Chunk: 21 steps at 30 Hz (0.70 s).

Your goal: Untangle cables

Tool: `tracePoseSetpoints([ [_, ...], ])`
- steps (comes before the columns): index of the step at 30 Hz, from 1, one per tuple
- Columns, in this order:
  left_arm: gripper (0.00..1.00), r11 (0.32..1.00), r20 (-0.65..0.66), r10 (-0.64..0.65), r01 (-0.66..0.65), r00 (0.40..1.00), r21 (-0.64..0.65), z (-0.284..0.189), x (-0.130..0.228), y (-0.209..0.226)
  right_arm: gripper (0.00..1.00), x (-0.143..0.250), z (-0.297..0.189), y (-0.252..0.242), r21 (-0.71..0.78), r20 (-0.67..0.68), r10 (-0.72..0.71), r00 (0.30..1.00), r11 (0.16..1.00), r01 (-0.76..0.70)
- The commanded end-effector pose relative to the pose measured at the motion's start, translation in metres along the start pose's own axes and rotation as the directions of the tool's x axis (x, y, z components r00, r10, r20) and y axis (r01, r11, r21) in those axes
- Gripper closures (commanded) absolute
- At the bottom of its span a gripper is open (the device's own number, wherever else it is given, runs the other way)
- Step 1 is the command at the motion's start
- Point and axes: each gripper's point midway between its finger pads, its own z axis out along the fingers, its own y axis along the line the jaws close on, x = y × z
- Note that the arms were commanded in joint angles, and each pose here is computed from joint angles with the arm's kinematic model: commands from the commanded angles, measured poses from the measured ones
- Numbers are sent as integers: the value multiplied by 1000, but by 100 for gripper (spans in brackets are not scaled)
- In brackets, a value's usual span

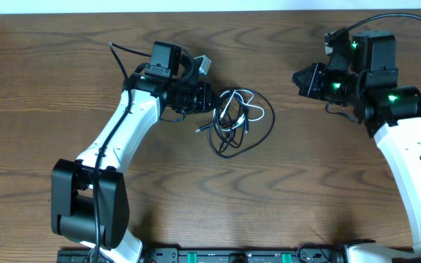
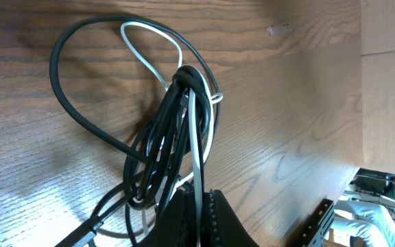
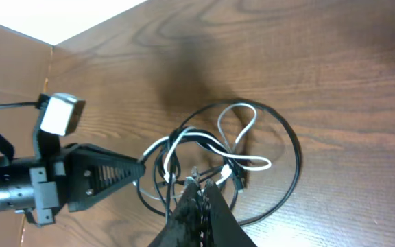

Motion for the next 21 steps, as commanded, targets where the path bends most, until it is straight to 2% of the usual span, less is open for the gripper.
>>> tracePoseSetpoints([
  [1,93,1000,11,15,-15,1000,13,-4,-3,-7,97,8,8,4,-16,-42,-36,998,999,35],
  [6,93,997,-8,-28,29,1000,78,-5,0,-18,75,31,38,15,-34,-136,-60,989,998,56],
  [8,93,995,-14,-68,69,998,79,-5,0,-18,71,38,50,18,-41,-163,-70,984,997,64],
  [13,92,978,-32,-188,190,982,86,-5,2,-20,69,55,81,29,-64,-217,-87,972,995,74],
  [21,93,950,-56,-289,294,956,107,-6,3,-25,70,77,121,28,-61,-283,-72,956,997,57],
])
